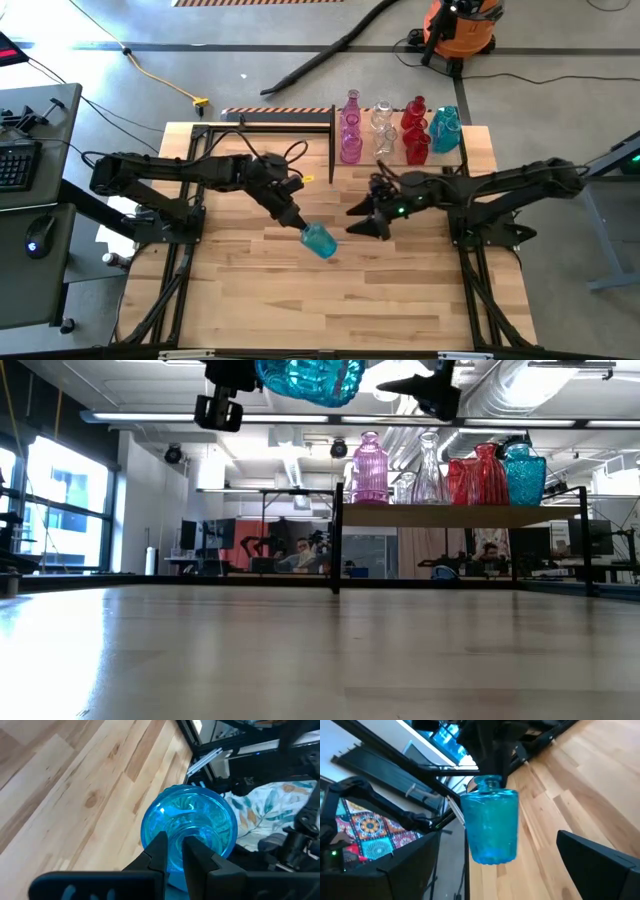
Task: Sort vases onto shelf
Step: Put the blue vase on the shelf aligned with the other blue vase
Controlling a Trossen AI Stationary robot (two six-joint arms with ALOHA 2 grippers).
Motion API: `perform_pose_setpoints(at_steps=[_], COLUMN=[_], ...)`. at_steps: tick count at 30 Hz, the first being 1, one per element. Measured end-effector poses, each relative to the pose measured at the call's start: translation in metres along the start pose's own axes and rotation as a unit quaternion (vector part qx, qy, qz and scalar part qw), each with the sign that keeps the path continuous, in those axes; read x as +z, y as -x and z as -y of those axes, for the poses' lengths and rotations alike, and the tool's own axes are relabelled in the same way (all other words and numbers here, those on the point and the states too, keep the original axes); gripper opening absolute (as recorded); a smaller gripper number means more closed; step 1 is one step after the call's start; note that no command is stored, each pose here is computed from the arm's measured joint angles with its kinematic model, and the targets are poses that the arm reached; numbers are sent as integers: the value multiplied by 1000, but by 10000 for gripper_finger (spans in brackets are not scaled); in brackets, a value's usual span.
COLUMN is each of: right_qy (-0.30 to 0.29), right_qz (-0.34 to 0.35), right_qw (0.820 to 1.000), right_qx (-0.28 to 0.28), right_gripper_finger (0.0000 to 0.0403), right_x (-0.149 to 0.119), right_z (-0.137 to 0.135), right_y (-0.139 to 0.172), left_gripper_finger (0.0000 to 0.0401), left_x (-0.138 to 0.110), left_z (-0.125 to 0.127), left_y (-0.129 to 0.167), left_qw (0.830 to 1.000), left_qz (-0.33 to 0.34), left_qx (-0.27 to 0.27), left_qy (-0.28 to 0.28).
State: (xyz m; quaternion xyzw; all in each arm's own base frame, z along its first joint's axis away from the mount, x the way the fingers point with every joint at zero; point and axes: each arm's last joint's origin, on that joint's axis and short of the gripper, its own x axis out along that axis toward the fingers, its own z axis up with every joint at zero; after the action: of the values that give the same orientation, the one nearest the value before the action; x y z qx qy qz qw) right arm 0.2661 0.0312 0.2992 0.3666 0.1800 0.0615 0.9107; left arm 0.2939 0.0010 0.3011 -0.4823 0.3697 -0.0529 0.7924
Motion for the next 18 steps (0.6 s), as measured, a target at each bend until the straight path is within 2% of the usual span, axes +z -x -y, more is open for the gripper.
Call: perform_pose_setpoints(at_steps=[7, 13, 18], right_qy=[24, 39, 53], right_qz=[-16, -33, -47], right_qw=[1000, 998, 996], right_qx=[-1, -47, -55], right_gripper_finger=[385, 385, 385], right_x=[6, 10, 12], right_z=[-13, -16, -18], right_y=[-34, -61, -82], left_gripper_finger=[25, 25, 25], left_x=[-3, -5, -5], left_z=[-3, -6, -6], left_y=[0, 0, 0], left_qw=[1000, 999, 999], left_qz=[-13, -25, -28], left_qx=[16, 25, 27], left_qy=[-10, -20, -25])
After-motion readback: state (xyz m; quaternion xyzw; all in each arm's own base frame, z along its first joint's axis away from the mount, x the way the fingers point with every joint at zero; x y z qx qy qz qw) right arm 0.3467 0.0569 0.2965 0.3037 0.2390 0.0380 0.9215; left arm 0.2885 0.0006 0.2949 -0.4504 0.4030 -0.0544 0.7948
